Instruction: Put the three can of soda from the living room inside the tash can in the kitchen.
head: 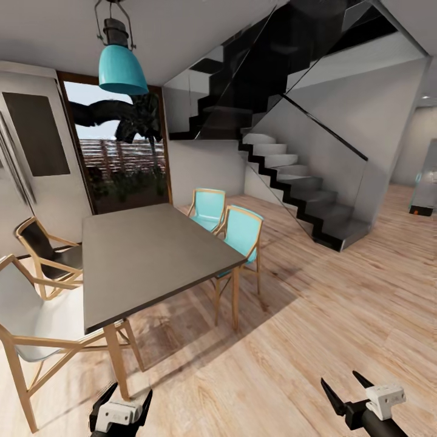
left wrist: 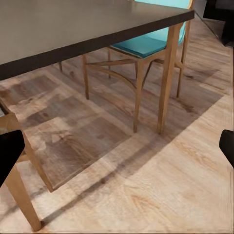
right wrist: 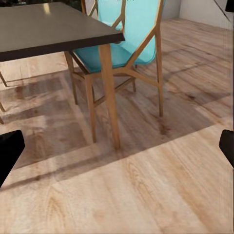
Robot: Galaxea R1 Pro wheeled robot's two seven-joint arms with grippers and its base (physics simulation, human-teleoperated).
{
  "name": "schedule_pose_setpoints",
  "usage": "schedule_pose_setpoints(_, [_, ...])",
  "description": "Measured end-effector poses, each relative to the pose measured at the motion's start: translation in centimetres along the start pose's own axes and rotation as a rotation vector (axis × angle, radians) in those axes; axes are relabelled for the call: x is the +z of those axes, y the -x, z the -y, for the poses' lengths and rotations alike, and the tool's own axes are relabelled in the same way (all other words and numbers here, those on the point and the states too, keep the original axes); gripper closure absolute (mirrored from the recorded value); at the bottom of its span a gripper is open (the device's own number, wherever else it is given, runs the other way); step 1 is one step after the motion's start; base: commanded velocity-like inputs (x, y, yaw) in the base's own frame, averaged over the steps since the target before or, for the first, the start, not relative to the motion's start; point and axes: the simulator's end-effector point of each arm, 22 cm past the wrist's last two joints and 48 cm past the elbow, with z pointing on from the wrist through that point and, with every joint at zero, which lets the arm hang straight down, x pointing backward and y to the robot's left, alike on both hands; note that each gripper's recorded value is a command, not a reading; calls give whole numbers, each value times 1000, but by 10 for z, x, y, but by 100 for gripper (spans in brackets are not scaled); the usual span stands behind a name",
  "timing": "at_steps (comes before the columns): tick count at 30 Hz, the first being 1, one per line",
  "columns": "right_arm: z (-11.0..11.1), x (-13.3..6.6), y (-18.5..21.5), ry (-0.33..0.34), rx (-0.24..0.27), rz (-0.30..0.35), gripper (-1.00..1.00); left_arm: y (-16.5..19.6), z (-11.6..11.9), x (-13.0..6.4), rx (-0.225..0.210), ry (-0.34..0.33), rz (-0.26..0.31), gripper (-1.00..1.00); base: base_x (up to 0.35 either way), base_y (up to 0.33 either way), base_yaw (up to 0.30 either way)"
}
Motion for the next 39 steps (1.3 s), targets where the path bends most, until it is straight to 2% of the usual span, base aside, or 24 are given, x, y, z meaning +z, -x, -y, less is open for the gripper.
schedule_pose_setpoints(11, [0,-1,4,-1,1,11,-100,-6,0,-1,-6,1,-9,-100,0,0,-195])
schedule_pose_setpoints(25, [-6,0,3,-5,22,18,-100,-5,0,-2,-5,0,-7,-100,0,0,-34])
schedule_pose_setpoints(39, [-5,1,-3,-11,34,-3,-100,-10,1,-1,-4,-2,-21,-100,0,0,-174])
